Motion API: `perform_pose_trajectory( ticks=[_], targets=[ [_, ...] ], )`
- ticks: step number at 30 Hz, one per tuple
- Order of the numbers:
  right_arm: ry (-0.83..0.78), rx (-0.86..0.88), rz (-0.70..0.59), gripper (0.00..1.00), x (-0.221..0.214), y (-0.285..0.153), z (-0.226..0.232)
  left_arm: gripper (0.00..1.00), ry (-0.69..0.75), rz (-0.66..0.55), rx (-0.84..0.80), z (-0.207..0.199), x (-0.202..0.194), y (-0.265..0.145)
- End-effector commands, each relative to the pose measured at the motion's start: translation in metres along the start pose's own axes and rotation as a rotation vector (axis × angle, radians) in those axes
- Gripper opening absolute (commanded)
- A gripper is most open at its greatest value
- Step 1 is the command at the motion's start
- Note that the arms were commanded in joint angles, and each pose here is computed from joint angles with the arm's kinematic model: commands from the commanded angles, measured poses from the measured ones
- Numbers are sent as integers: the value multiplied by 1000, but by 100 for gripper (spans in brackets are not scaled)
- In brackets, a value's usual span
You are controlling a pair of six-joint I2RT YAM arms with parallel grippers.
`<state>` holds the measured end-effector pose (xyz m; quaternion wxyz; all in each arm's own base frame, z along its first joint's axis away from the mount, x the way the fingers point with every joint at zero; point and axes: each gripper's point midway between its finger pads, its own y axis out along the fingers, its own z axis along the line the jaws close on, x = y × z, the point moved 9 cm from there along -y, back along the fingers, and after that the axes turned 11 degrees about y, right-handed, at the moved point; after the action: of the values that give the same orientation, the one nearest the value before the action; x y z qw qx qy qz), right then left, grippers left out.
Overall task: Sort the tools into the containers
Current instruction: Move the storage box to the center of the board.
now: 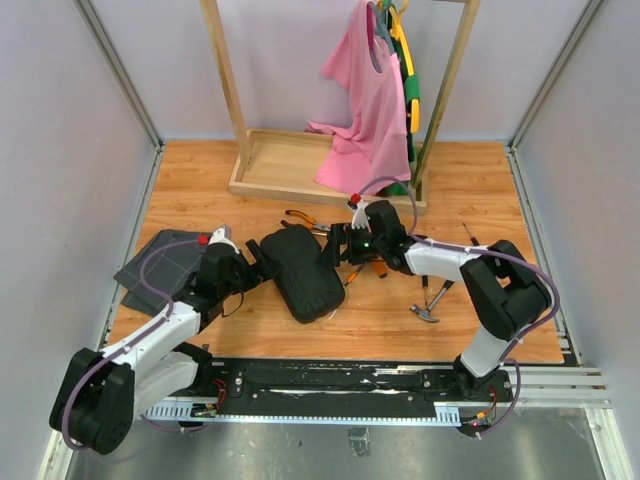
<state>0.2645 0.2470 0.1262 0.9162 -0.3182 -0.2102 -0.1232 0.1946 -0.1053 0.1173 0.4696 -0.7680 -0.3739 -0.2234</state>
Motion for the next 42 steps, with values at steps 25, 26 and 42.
perform_pose_trajectory(
  ticks=[25, 26, 42],
  targets=[
    [-84, 37, 53, 85, -103, -24, 43, 86, 147, 38, 117, -5, 23, 18],
    [-79, 12, 31, 85, -103, -27, 40, 86, 151, 41, 121, -5, 23, 18],
    [9, -140, -297, 80, -47, -64, 28, 80, 215, 52, 57, -17, 23, 19]
  ],
)
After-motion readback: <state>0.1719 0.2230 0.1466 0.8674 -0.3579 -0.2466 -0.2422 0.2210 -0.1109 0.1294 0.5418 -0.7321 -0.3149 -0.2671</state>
